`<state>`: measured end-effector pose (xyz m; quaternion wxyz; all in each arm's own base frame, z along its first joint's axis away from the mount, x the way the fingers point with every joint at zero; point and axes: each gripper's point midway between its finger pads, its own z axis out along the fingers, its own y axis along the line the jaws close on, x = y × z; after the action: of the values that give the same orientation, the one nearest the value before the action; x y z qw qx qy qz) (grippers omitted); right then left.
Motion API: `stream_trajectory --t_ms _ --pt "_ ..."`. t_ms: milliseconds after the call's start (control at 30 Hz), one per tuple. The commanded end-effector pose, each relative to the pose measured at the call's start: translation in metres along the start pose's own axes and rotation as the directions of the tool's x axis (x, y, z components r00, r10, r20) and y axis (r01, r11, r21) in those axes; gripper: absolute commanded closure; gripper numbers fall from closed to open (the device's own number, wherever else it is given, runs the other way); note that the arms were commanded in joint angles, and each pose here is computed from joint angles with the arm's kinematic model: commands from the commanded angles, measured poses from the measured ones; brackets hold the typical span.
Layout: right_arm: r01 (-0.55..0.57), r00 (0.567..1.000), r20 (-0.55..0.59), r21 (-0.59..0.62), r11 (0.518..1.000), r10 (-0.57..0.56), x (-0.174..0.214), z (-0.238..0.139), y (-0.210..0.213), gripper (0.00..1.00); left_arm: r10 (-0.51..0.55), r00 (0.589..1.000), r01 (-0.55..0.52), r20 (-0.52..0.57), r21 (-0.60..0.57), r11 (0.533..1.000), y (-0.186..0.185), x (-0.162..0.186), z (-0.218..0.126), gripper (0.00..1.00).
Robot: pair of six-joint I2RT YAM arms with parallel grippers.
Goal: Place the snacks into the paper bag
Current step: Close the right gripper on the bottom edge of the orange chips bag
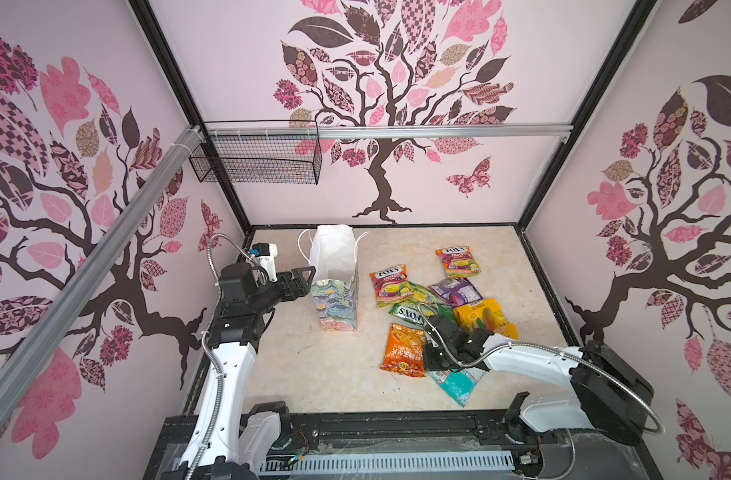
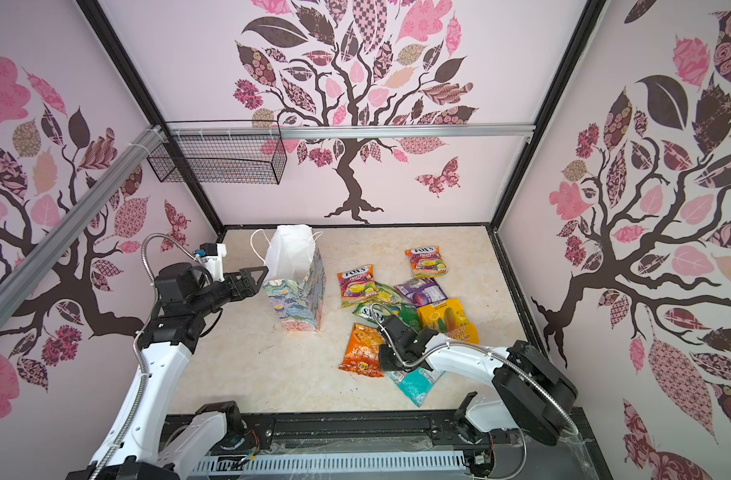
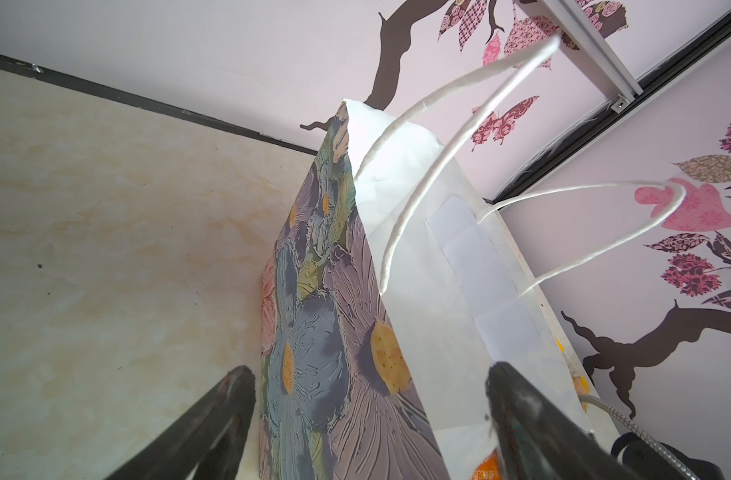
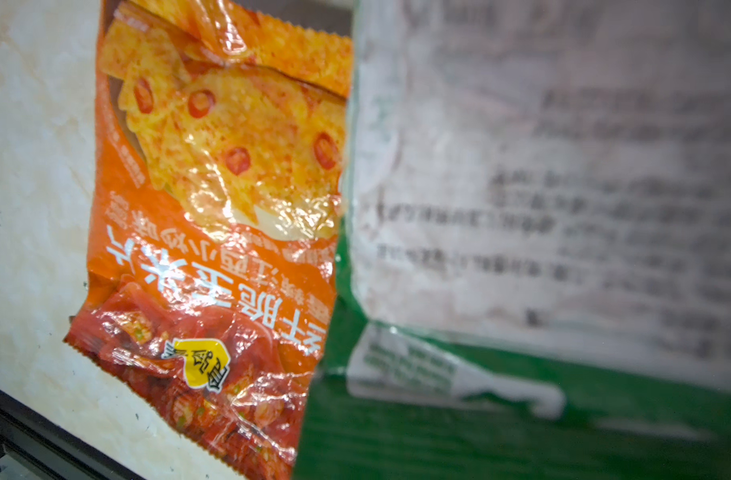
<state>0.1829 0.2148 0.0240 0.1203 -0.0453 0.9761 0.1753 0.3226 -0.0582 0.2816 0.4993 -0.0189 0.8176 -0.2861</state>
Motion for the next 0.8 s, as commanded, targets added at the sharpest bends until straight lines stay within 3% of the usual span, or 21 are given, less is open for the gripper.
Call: stream_trajectory --t_ms 0,233,767 --pt "0.034 0.998 0.045 -0.051 0.998 -0.032 -0.016 -0.019 0.020 1.00 0.007 1.000 -0.007 0.008 0.007 1.000 0.000 -0.001 0.000 0.09" --pt "0.078 0.994 0.079 -0.109 0.991 -0.070 -0.027 -0.045 0.040 1.00 0.007 1.000 -0.008 0.010 0.007 1.000 -0.001 -0.001 -0.001 0.09" --pt "0.212 0.972 0.123 -0.094 0.973 -0.200 -0.049 -0.093 0.061 1.00 0.005 1.000 -0.005 0.012 0.005 1.000 0.000 -0.001 -0.002 0.10"
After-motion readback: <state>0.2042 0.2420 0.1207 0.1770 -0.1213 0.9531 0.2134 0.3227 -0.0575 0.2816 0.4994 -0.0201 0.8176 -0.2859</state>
